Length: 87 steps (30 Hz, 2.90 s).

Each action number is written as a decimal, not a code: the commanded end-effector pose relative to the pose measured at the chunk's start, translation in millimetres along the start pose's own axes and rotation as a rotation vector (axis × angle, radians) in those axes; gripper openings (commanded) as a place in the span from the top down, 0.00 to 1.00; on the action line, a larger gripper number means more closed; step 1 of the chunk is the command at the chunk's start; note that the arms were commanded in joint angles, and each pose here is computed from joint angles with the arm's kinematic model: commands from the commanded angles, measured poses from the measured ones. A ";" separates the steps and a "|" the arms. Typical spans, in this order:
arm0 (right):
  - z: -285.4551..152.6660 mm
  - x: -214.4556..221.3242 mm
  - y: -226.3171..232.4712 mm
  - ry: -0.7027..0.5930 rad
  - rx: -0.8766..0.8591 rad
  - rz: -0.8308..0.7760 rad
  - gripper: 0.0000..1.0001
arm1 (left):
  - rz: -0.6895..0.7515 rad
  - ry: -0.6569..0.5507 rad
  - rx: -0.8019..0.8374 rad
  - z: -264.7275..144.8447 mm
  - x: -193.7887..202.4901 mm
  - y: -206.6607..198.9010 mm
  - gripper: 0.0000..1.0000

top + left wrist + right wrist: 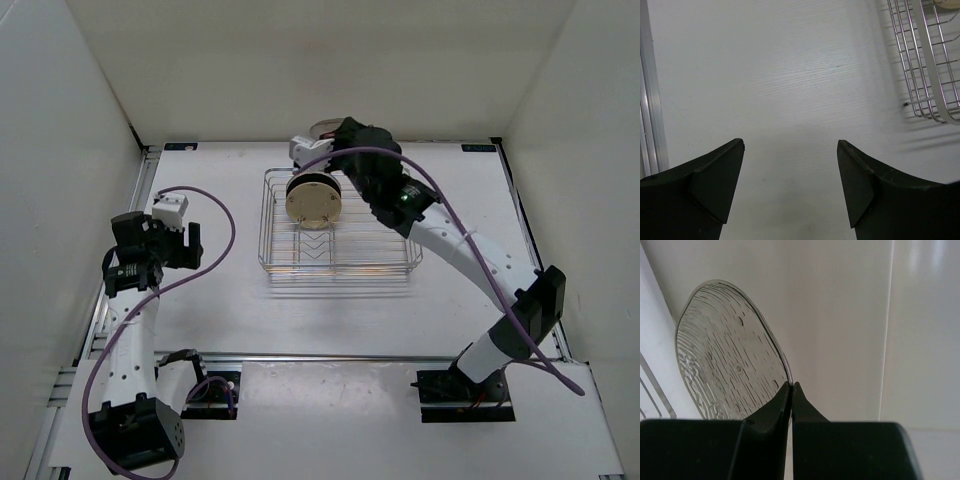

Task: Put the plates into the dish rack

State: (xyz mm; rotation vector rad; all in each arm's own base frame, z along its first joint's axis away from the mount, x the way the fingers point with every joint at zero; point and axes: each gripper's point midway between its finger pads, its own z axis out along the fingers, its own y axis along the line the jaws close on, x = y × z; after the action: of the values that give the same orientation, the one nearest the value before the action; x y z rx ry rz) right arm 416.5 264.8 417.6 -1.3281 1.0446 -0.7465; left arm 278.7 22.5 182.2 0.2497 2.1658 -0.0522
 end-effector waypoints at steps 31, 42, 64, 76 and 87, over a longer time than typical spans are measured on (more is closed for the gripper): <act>2.7 -41.4 100.3 -0.246 -0.297 0.351 1.00 | 0.018 -0.018 0.021 -4.8 2.8 -6.0 0.13; 30.9 -54.7 126.5 -0.287 -0.342 0.391 1.00 | 0.015 -0.008 0.024 -2.2 2.4 -4.9 0.13; 55.5 -56.1 124.7 -0.298 -0.319 0.399 1.00 | 0.018 0.008 0.030 -1.3 8.3 -6.1 0.13; 54.6 -47.0 142.5 -0.272 -0.352 0.406 1.00 | 0.009 0.008 0.029 -3.4 8.8 -7.4 0.13; 54.5 -39.4 154.8 -0.253 -0.369 0.414 1.00 | 0.009 0.008 0.029 -4.0 11.0 -8.3 0.13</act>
State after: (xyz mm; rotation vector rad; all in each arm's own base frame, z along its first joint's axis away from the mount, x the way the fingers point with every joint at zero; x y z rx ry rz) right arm 426.9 338.6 255.7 -1.4576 1.2704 -0.0884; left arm 271.0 20.3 171.2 0.2691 2.1889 -0.0601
